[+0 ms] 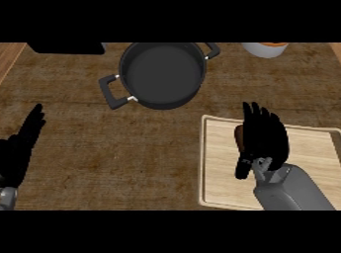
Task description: Pick the sweet potato from the tray and place it in the pot
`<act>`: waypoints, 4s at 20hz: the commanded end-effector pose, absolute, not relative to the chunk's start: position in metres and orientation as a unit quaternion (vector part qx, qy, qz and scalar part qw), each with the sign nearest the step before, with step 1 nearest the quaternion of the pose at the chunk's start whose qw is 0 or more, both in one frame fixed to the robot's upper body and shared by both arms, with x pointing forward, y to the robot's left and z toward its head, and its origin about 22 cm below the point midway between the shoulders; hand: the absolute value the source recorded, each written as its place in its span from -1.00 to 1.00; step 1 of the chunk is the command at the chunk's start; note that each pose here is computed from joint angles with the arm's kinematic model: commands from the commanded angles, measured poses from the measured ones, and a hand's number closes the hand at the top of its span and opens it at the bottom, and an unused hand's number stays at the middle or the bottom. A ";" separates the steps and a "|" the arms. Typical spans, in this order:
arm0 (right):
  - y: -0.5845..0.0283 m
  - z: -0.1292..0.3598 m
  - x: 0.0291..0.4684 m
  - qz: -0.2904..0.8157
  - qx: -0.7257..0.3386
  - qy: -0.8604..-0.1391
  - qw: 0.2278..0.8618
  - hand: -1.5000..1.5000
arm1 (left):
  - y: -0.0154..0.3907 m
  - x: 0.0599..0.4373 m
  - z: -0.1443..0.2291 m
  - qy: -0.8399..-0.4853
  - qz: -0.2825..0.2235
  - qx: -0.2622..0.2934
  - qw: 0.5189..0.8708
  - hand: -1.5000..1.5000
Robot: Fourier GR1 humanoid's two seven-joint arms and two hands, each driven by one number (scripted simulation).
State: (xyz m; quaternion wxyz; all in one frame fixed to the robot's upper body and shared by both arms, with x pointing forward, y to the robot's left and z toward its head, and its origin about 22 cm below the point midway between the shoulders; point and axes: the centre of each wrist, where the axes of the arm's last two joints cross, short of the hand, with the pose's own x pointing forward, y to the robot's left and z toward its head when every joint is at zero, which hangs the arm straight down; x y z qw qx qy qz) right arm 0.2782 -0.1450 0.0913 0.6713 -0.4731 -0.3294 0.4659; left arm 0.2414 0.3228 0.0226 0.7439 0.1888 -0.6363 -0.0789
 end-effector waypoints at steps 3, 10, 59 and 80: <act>-0.112 0.080 0.301 0.482 -0.505 -0.201 0.687 -1.00 | 0.326 0.232 0.030 -0.640 -0.070 0.188 0.742 0.00; -0.113 0.077 0.327 0.495 -0.516 -0.160 0.681 -1.00 | 0.333 0.238 0.018 -0.639 -0.066 0.194 0.741 0.00; -0.063 0.121 0.378 0.404 -0.482 -0.328 0.705 1.00 | 0.290 0.260 0.035 -0.668 -0.139 0.136 0.718 0.00; 0.017 0.248 0.394 0.139 -0.673 -0.472 0.552 1.00 | 0.278 0.280 0.041 -0.667 -0.146 0.133 0.719 0.00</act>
